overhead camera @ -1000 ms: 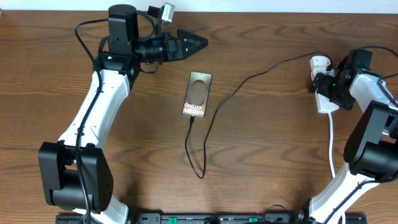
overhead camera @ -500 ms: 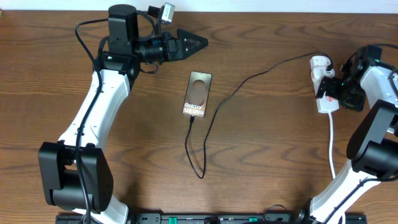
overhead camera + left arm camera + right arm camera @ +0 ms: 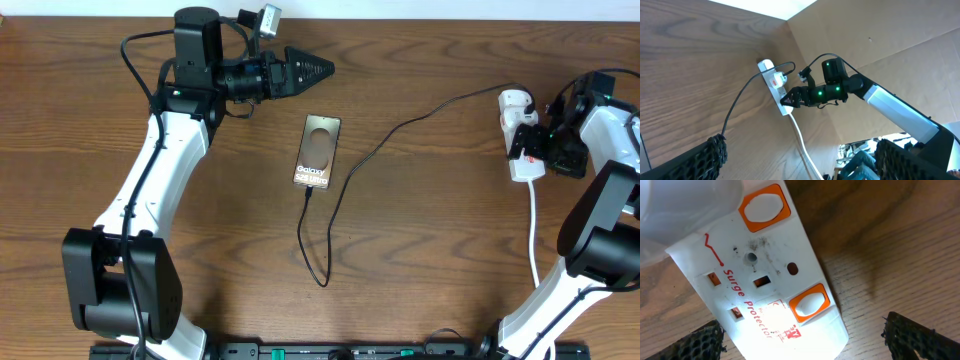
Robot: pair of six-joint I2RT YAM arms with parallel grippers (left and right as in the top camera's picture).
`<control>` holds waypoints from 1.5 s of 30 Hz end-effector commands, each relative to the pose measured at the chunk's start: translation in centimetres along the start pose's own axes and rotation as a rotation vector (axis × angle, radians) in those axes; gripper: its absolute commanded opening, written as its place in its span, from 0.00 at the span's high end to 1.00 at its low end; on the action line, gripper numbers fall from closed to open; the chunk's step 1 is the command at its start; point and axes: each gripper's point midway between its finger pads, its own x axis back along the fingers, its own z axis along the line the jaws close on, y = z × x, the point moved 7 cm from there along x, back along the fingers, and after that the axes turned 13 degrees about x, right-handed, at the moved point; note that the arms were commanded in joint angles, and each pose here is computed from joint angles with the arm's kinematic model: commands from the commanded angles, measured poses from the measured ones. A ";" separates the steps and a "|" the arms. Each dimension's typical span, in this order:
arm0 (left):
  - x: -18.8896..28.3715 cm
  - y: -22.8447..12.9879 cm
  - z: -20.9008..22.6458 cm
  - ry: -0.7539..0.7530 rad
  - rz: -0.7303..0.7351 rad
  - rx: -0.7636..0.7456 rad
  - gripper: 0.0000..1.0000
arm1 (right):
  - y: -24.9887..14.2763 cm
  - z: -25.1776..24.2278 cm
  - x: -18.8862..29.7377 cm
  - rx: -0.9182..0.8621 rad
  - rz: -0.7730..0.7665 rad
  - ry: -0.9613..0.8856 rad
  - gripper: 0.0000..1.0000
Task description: Plug charger to phone and switch on socket
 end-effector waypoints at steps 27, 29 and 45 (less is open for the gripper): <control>0.4 0.2 -1.3 -0.010 -0.013 -0.043 0.04 | 0.4 0.0 1.1 0.020 -0.030 -0.001 0.01; 0.4 0.3 -1.1 -0.008 -0.013 -0.038 0.04 | 0.4 0.0 1.1 0.020 -0.030 -0.001 0.01; 3.4 -1.0 -7.4 -0.040 -0.073 -0.264 0.04 | 0.4 0.0 1.1 0.020 -0.030 -0.001 0.01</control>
